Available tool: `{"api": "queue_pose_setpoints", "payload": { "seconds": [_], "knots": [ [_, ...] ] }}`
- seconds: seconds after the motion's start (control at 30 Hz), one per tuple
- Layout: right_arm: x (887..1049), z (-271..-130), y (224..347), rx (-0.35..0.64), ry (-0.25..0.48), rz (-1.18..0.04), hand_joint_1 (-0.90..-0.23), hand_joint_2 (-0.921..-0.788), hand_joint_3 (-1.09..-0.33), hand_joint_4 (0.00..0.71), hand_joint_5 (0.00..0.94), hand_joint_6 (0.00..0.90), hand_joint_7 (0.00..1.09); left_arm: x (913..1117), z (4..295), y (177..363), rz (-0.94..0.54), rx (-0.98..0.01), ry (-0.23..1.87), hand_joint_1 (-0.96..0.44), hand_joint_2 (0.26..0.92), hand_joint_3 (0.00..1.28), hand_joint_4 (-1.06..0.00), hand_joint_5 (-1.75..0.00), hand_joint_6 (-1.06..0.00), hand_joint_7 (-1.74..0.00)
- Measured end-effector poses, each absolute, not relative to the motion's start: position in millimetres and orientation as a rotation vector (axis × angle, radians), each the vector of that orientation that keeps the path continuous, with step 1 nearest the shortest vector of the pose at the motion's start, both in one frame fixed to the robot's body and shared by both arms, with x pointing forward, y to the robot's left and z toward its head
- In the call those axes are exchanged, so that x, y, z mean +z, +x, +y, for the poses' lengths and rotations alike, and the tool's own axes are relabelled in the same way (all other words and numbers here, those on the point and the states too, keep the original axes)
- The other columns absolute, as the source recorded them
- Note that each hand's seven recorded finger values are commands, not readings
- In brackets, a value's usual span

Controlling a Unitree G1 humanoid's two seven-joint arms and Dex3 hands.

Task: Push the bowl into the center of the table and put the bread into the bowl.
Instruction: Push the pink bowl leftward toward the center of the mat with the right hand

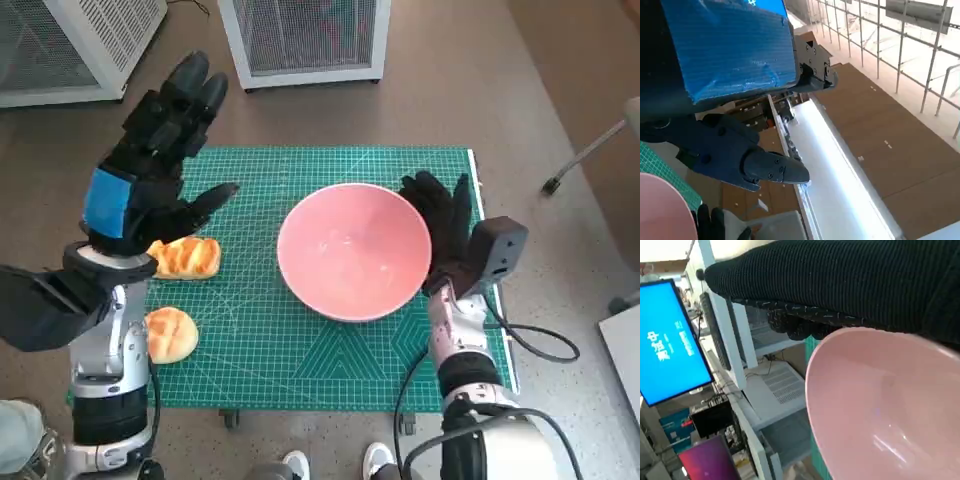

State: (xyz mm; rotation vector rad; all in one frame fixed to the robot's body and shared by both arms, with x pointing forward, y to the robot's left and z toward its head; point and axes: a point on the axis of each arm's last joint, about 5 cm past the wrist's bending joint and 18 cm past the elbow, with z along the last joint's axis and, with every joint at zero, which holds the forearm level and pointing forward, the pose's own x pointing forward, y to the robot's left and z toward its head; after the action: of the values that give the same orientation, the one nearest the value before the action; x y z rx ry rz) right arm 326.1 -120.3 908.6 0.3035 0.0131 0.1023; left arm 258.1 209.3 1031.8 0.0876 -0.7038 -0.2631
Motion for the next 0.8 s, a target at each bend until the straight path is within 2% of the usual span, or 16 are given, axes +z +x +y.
{"api": "queue_pose_setpoints", "payload": {
  "seconds": [0.5, 0.8],
  "knots": [
    [915.8, -97.6, 328.8, 0.153, 0.324, 0.03, -0.614, -0.921, -0.729, 0.237, 0.003, 0.369, 0.08, 1032.0, 212.7, 253.4, -0.682, -0.256, 0.095, -0.31, 0.921, 0.14, -0.26, 0.0, -0.31, -0.1],
    [918.2, -90.2, 329.5, 0.183, 0.316, 0.045, -0.632, -0.921, -0.723, 0.239, 0.003, 0.366, 0.08, 1031.6, 214.4, 251.5, -0.673, -0.251, 0.089, -0.3, 0.921, 0.14, -0.26, 0.0, -0.31, -0.1]
  ]
}}
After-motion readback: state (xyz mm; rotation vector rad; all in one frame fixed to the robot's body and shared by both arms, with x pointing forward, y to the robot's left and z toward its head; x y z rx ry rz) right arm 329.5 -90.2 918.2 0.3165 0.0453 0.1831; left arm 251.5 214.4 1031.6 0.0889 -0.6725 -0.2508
